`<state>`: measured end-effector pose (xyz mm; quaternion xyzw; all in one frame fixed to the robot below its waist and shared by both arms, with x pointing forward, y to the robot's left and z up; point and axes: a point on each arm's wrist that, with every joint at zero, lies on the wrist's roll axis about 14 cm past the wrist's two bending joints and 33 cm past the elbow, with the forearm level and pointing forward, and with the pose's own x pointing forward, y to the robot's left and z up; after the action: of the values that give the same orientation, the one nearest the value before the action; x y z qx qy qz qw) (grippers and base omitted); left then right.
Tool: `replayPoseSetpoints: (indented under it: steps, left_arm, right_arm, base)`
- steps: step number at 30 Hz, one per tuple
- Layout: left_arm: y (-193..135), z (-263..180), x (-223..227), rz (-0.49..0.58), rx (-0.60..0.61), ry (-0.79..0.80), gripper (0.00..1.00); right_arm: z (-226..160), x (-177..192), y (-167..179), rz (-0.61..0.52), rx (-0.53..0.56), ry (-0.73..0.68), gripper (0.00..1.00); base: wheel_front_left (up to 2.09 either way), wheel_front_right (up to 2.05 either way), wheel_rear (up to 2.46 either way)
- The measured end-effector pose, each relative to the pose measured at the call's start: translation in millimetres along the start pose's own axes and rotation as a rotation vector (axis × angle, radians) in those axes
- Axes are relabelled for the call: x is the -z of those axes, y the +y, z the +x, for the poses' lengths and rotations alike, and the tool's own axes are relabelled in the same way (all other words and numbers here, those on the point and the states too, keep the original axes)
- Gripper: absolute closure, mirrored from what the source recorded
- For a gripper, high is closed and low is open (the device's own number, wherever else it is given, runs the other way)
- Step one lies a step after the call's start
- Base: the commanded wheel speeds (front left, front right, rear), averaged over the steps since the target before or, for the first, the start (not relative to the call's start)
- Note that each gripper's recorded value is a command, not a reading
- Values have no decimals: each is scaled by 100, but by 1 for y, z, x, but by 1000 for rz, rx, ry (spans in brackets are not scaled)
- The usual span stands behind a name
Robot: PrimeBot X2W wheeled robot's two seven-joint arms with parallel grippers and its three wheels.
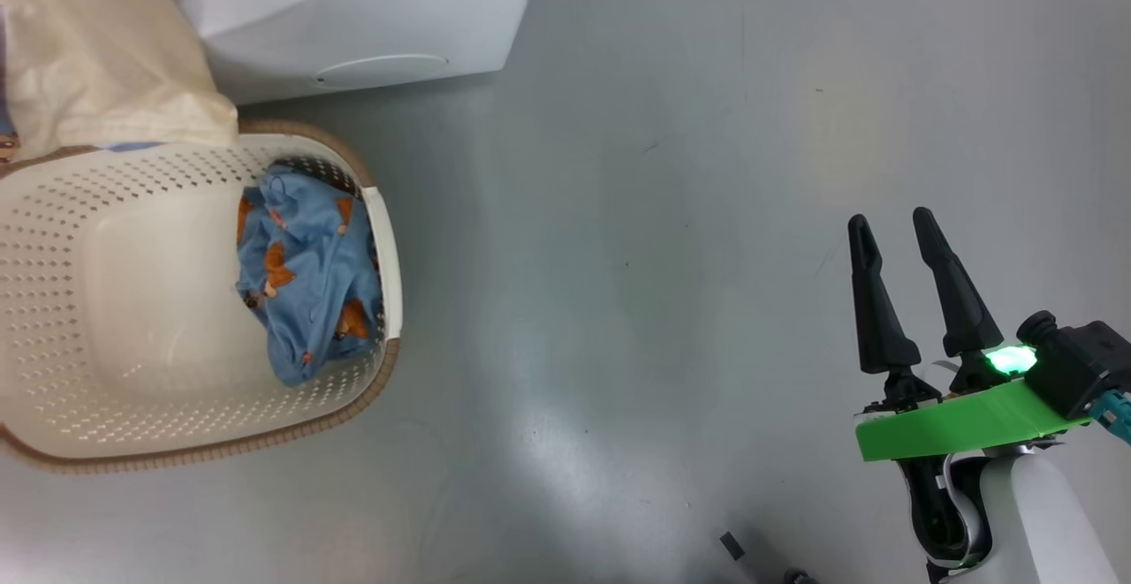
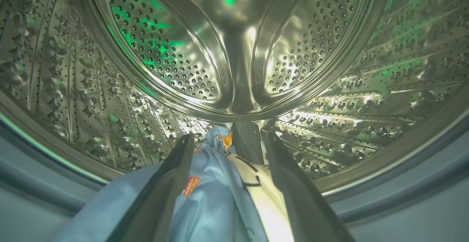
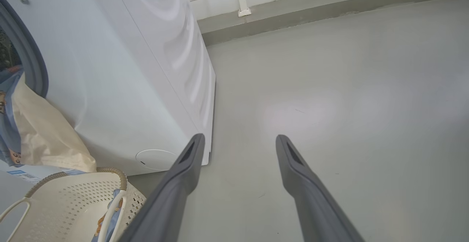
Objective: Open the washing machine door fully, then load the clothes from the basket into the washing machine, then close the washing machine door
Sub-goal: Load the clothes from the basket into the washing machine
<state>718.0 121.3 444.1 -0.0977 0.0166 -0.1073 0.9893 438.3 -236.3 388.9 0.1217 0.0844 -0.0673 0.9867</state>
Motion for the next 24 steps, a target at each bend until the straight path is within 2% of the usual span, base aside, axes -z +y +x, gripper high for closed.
replayPoseSetpoints:
  steps: [12, 24]
  left_arm:
    - [-2, -36, 21, -80, -14, 11, 0]
    - [18, -93, 41, -117, -87, 26, 0]
  right_arm:
    - [5, -6, 6, -1, -26, -20, 0]
    - [12, -11, 13, -11, -59, -39, 0]
  base:
    - [0, 0, 0]
    - [0, 0, 0]
